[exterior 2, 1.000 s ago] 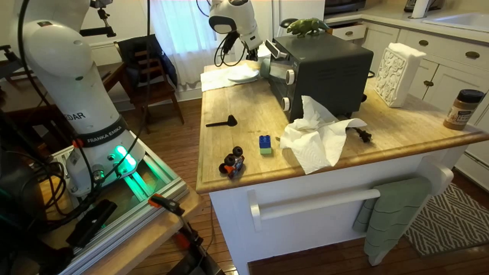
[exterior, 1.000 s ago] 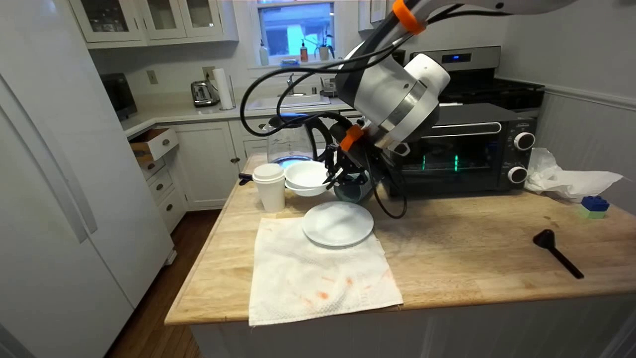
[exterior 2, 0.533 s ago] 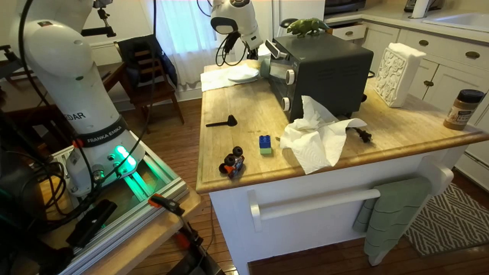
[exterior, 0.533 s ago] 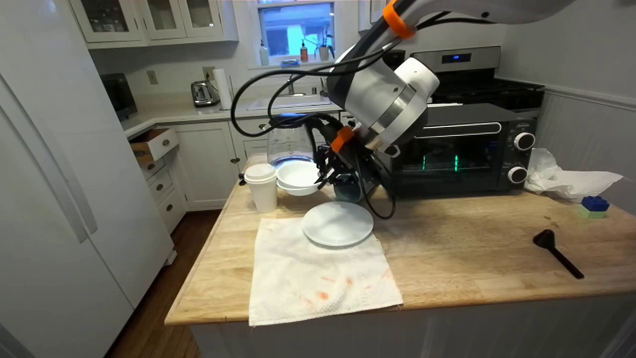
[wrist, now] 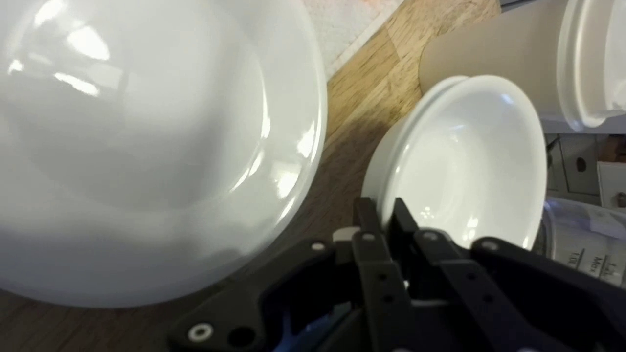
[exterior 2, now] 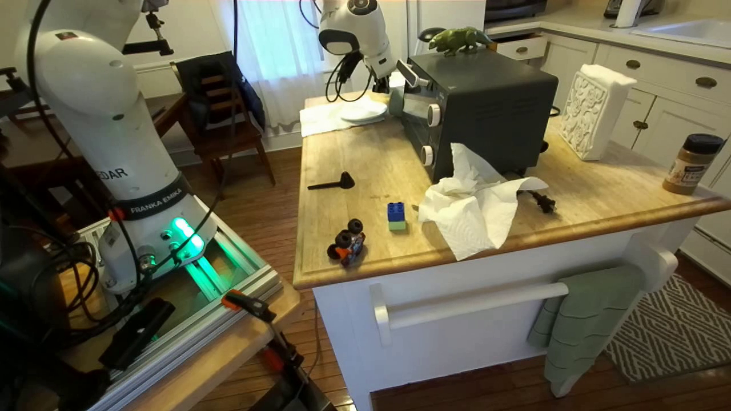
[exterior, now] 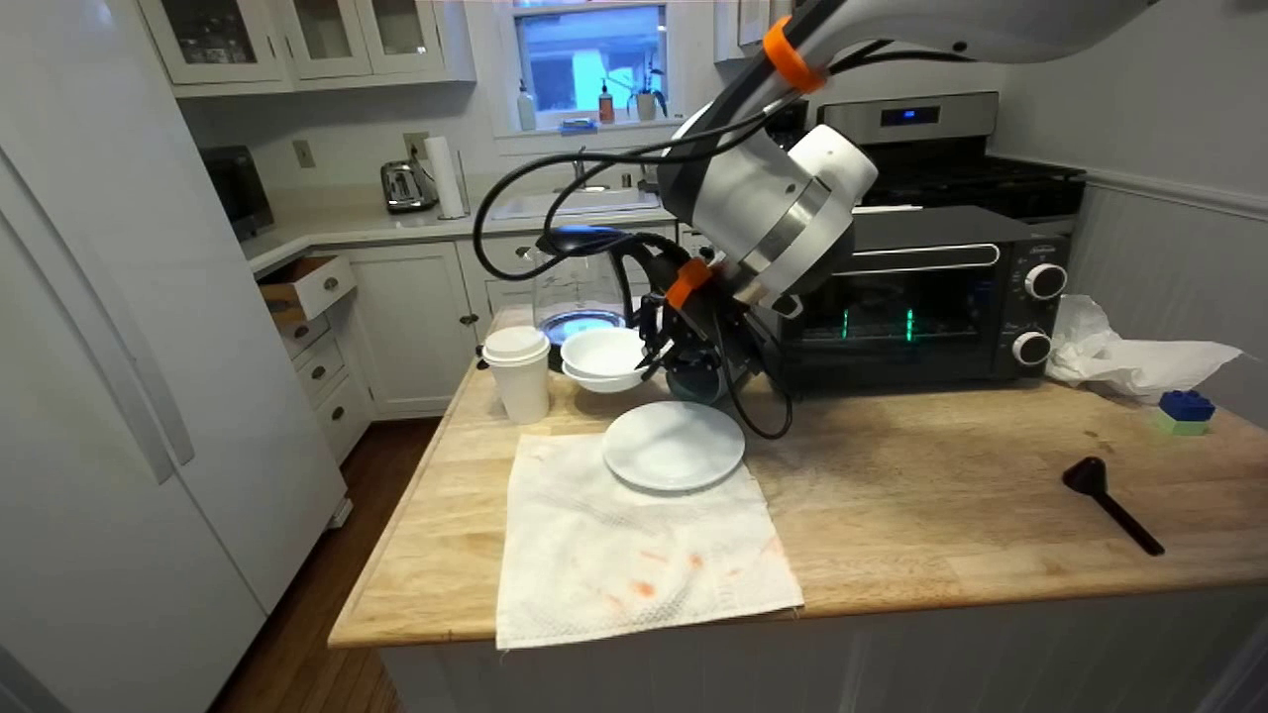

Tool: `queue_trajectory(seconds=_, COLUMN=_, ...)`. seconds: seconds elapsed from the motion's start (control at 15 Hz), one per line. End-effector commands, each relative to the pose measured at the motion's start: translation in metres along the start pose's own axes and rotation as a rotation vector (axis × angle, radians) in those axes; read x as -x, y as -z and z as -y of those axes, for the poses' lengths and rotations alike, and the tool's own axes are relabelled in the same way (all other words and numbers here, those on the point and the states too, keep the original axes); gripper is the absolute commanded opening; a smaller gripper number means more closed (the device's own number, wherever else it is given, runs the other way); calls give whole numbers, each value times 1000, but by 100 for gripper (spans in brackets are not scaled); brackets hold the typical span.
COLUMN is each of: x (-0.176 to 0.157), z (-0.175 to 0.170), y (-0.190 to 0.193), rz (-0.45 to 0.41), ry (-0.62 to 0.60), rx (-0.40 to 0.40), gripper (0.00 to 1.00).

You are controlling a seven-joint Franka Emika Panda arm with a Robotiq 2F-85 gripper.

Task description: Remove the bowls from the plate

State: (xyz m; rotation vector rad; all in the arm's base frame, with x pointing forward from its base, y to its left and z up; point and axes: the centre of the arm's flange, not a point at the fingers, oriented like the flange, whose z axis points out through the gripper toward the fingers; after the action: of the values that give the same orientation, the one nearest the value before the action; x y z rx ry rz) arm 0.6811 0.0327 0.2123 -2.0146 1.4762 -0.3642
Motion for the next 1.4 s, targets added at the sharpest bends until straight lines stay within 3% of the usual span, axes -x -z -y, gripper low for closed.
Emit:
queue_trajectory(seconds=0.0, x=-5, z=-2, y=-7, rz=-6, ry=-28, rx=9, gripper=3)
queue_trajectory(seconds=0.4, x=-7, z=-6, y=-21, rz=-14, ry=-38, rx=30, gripper=3)
queue_trajectory(seconds=1.33, x=-11, z=22, y=-36, rz=-48, ry=-31, rx=48, gripper=3)
